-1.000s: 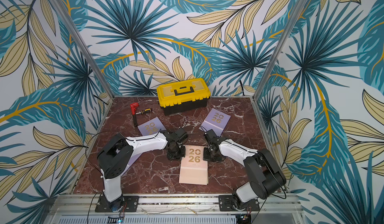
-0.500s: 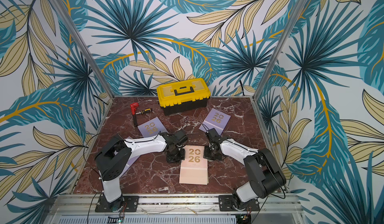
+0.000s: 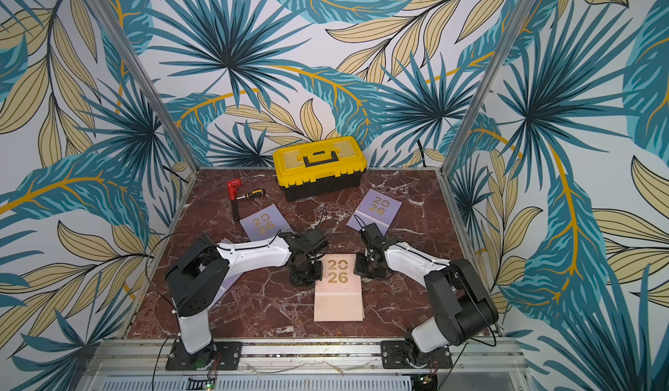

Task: Stack the calendars
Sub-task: Adjust the calendars at the center of the board.

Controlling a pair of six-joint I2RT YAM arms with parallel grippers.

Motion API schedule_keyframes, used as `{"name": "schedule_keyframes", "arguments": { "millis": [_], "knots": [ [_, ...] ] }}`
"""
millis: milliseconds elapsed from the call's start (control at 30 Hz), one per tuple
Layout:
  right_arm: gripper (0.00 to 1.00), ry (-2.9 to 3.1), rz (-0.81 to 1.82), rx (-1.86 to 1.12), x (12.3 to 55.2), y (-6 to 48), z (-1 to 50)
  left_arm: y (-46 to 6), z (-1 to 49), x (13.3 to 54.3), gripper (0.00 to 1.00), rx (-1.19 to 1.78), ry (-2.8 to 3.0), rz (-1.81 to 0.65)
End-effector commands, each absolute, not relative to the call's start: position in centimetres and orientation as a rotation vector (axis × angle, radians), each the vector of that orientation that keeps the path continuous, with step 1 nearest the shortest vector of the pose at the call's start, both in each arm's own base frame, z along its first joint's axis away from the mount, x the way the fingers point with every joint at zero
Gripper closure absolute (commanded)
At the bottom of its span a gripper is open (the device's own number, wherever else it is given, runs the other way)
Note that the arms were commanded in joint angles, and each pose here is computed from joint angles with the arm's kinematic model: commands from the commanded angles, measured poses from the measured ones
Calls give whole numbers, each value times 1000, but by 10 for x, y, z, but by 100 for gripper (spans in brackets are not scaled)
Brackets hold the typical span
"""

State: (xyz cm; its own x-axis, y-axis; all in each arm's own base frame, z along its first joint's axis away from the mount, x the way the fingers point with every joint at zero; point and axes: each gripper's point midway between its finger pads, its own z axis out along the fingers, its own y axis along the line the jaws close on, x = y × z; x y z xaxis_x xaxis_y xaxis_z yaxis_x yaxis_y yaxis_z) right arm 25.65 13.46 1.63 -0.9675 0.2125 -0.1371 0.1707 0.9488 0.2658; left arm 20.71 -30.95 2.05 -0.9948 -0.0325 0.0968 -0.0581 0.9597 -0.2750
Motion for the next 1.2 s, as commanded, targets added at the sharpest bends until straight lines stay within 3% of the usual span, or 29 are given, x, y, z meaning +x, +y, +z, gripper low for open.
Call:
{"name": "schedule_keyframes", "arguments": {
  "millis": [0, 133, 367, 667, 1167],
  "knots": [
    [97, 2993, 344, 318, 240, 127, 5, -322, 26, 203, 100, 46, -3009, 520],
    [97, 3024, 184, 295, 223, 100, 13, -319, 27, 205, 100, 55, -3010, 521],
    [97, 3055, 149, 387, 184, 85, 12, -319, 25, 206, 100, 55, -3007, 517],
    [97, 3078, 389, 419, 163, 117, -3, -318, 25, 205, 100, 49, -3008, 519],
    [97, 3055, 574, 468, 161, 138, -10, -319, 24, 203, 100, 57, -3001, 522]
  ]
}}
